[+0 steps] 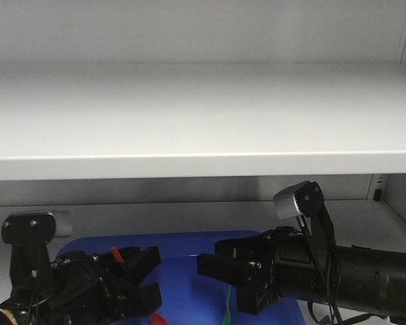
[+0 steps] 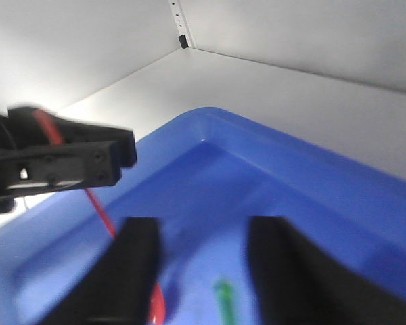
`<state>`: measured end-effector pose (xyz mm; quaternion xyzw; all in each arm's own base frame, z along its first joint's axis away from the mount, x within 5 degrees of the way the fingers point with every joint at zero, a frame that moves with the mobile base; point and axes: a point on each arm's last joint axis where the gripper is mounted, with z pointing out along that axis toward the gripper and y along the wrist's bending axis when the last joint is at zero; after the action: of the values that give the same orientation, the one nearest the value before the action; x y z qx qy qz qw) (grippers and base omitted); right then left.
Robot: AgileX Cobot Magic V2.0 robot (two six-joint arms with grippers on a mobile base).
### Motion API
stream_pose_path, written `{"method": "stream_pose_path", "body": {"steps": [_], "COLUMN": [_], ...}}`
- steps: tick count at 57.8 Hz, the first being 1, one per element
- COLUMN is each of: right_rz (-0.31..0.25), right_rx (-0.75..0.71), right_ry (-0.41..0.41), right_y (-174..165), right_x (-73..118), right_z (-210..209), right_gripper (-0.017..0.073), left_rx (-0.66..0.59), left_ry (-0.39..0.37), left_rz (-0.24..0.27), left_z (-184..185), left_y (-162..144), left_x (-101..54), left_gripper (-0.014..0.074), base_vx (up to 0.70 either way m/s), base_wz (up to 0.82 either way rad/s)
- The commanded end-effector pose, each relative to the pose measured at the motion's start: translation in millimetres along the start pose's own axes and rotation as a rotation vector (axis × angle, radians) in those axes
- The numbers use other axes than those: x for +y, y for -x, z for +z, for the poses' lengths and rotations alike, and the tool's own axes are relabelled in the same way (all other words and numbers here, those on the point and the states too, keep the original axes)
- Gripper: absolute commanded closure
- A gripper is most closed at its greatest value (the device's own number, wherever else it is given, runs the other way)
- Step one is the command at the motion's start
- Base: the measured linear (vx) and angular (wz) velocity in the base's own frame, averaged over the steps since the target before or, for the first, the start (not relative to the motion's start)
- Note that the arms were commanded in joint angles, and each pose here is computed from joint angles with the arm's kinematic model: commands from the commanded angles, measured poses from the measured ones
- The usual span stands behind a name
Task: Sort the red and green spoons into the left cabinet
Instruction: 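Lower both spoons into the blue tray and open both grippers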
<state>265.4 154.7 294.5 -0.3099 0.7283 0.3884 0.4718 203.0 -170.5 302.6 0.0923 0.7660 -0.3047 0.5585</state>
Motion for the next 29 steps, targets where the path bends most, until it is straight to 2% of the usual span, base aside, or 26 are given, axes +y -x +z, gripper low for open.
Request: {"method": "stream_pose_path", "body": {"steps": [1,7,15,19,25,29], "right_rz": [-0.078,-0.208,-0.338,-0.364,-0.364,-0.363], "right_rx": [-0.110,-0.107,-0.098,-0.092,-0.084,-0.083], "right_ry": [0.012,-0.009,-0.049,-0.069,-0.094,-0.096], "right_y": [23,22,22,22,22,22], "right_x": [6.9,5.6,3.1,1.5,-0.9,-1.1], "right_z": [-7,-7,-7,-7,-8,-8], "right_gripper": [0.0008,-0.0068,-0.0071,-0.0057,-0.0030,-0.0015], "left_rx": [-0.127,-0.123,-0.114,-0.112,-0.127,-0.137], "left_ry": [-0.045,-0.047,-0.028,-0.009,0.026,0.051], "left_rz": [0.173,0.318,0.535,0.588,0.646,0.658], "left_z": [-5,-5,-5,-6,-9,-11], "left_y": [21,21,20,22,27,31], "left_x": [-10.4,-11.3,-9.0,-5.8,-0.4,3.8], "left_gripper": [0.0120,0.0058,0.0050,0.0050,0.0050,0.0050], "base_vx": [0.00,0.00,0.00,0.00,0.00,0.00], "base_wz": [0.00,0.00,0.00,0.00,0.00,0.00]}}
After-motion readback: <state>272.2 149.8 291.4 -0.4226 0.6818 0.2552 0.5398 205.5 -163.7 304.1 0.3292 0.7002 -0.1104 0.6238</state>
